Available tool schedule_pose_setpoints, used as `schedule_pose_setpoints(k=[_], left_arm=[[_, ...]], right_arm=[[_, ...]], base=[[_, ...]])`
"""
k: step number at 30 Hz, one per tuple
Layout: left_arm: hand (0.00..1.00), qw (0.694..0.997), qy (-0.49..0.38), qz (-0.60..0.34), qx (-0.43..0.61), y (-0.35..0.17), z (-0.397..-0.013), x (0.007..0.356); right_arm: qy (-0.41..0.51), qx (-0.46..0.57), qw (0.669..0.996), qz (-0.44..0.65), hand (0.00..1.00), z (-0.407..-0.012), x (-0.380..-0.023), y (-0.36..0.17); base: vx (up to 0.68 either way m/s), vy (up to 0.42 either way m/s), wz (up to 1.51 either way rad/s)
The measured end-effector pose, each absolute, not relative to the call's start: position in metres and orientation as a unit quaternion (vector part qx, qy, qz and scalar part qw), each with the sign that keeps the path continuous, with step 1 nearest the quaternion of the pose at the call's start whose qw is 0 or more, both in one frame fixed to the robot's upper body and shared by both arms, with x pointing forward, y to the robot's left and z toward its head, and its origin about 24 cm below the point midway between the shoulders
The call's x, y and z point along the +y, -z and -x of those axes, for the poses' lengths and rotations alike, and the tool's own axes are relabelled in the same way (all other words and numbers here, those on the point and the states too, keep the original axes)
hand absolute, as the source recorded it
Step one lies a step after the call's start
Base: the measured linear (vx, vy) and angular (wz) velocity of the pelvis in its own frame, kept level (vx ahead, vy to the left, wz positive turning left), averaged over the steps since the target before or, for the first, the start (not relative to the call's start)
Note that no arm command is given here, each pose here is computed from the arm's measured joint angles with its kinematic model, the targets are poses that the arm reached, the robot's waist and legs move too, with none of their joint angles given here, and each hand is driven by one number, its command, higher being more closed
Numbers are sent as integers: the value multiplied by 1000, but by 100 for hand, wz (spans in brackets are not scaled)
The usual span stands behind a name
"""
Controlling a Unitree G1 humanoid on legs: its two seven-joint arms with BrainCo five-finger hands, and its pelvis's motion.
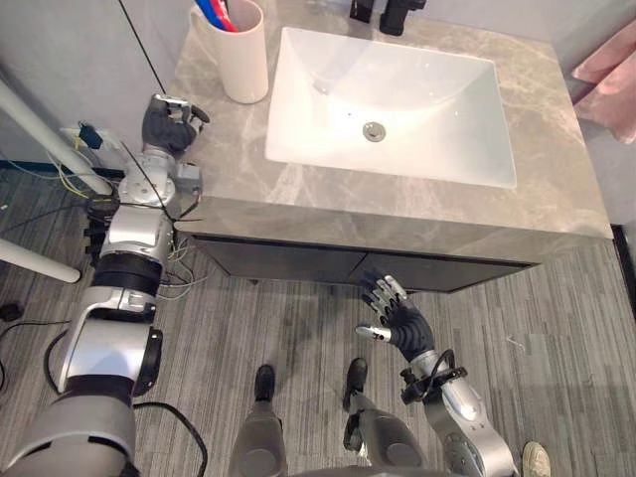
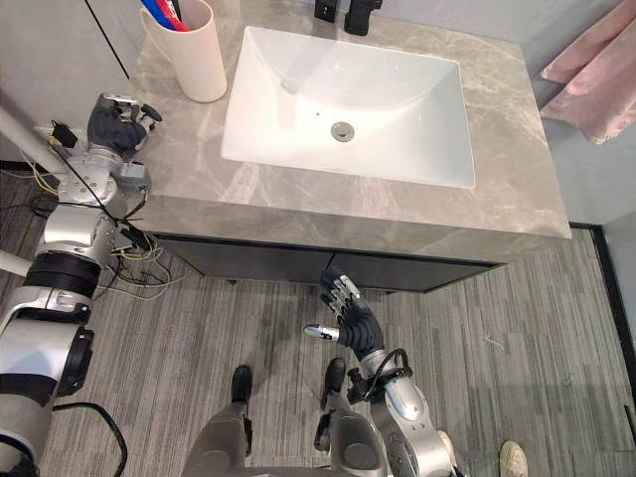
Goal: Organize washtable
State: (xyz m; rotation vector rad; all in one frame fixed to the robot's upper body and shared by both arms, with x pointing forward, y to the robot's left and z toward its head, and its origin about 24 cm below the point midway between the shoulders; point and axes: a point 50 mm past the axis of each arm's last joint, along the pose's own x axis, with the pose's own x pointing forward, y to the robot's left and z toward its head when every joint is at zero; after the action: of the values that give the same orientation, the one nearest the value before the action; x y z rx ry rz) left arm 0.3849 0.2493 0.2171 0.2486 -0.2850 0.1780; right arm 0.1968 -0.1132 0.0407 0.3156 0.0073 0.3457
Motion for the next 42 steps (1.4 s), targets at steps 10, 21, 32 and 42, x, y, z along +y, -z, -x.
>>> schedule_pose_setpoints(k=[10, 21, 32, 42], left_arm=[[100, 981, -63, -125, -132, -209, -388, 235], [100, 983, -19, -116, -139, -205, -391, 205], [100, 976, -10, -122, -180, -234, -392, 197], [100, 963, -74, -153, -207, -294, -395, 236]], right_arm=[[-163, 9, 976, -140, 0, -197, -117, -39], [-157, 14, 978, -136, 0, -196, -119, -37], [-145, 15, 981, -126, 0, -196, -122, -37], [-142, 15, 981, -134, 0, -195, -120, -36]], base=[[0, 0, 0], [7, 9, -7], [43, 6, -2], [2, 2, 2]])
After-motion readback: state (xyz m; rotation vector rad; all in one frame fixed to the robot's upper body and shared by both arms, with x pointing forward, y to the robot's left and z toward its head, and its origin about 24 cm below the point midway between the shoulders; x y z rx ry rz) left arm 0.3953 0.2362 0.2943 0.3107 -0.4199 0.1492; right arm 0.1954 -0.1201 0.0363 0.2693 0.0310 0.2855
